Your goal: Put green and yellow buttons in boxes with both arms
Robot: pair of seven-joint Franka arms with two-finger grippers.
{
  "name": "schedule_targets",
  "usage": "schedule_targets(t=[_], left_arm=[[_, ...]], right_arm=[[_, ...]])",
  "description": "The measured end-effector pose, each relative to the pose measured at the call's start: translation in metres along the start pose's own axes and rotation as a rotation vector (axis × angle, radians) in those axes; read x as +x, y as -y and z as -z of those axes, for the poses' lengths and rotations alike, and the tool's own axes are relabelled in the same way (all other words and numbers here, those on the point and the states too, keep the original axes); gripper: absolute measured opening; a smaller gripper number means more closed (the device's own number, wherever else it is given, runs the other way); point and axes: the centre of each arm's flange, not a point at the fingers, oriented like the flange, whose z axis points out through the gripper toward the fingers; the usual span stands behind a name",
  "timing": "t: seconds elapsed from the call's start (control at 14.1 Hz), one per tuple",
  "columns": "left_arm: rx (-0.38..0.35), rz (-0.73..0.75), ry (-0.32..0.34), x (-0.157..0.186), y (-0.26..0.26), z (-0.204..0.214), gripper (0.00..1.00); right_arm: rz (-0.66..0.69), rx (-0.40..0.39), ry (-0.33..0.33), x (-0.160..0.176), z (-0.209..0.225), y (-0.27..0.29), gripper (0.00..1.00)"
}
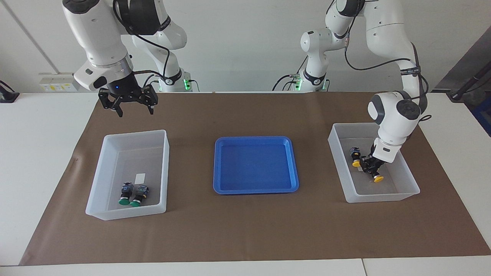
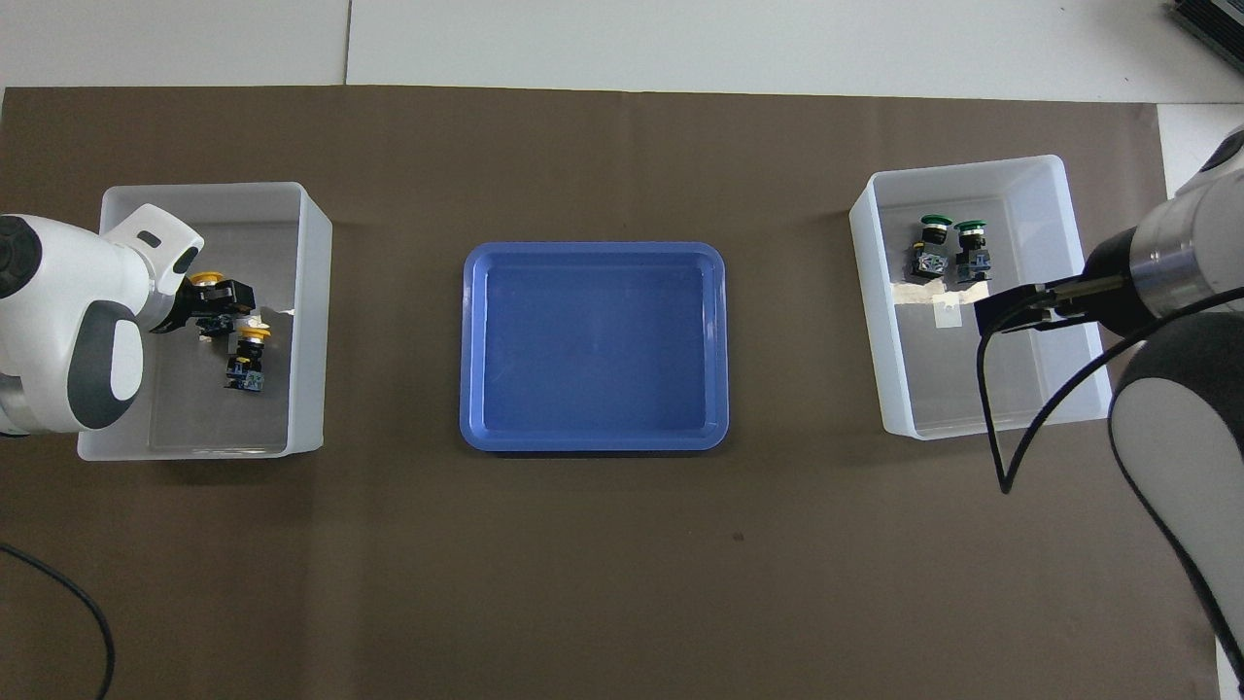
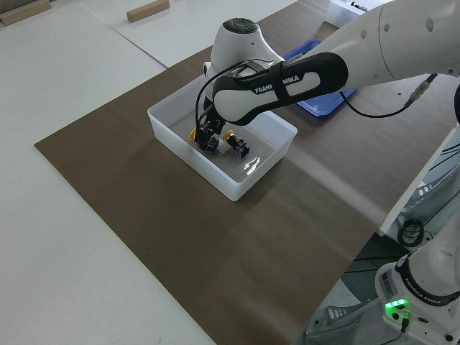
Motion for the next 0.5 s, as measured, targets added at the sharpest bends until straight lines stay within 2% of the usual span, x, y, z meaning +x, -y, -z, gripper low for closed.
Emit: schedule_targets(t=[0.07, 0.28, 0.5], left_arm=[[0.003, -0.004, 0.001, 0.004, 0.000, 0.010, 1.00], [0.016, -0.047, 0.028, 0.017, -0.004, 0.065, 1.00], [0.024, -0.122, 0.062, 0.008, -0.020, 0.119, 1.00]], right_arm=[[0.000, 0.000, -0.002, 0.000, 0.001, 0.000, 1.00], [-0.001, -0.001, -0.004, 0.000, 0.002, -0.001, 1.00], [-0.001, -0.001, -0.005, 0.000, 0.003, -0.001, 1.00]])
